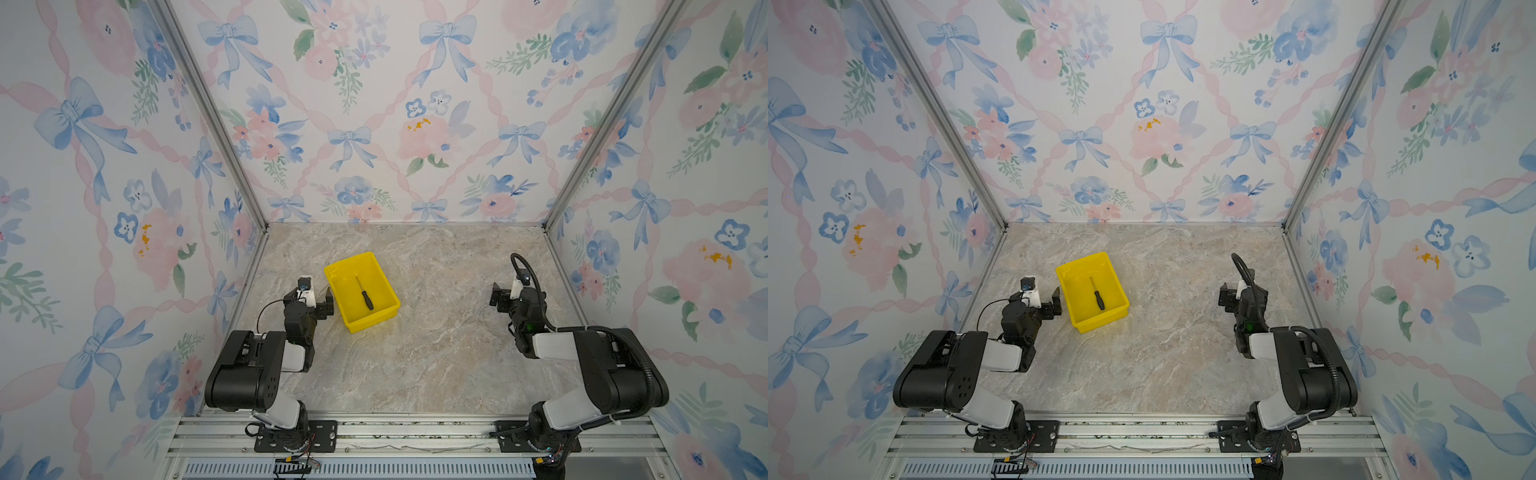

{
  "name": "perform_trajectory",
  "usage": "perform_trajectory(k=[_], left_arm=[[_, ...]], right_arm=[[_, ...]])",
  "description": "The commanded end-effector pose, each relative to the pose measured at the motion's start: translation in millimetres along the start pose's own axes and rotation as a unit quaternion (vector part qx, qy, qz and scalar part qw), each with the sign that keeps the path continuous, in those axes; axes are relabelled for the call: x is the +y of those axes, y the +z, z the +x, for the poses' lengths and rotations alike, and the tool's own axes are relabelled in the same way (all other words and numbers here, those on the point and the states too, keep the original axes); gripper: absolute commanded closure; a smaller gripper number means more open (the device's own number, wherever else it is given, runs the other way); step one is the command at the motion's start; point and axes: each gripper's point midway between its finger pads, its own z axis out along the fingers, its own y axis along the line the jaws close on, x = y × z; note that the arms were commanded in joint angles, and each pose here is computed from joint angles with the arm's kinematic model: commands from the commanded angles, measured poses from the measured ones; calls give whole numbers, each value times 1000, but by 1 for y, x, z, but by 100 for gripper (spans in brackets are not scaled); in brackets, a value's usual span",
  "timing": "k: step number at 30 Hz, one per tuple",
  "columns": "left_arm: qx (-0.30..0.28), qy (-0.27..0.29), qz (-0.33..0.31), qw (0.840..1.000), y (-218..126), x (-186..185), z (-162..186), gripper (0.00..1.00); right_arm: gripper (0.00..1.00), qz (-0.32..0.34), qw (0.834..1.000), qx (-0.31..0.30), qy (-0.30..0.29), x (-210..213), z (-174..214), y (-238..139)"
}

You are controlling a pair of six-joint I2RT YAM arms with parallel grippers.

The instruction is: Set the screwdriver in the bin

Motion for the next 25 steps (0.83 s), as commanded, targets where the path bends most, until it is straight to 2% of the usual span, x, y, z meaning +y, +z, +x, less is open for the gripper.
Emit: perform_trajectory(k=[1, 25], left_arm=[[-1, -5, 2, 1000, 0, -1, 2, 2], [-2, -5, 2, 1000, 0, -1, 2, 2]], right_arm=[[3, -2, 1000, -3, -4, -1, 3, 0], [3, -2, 1000, -2, -4, -1, 3, 0]])
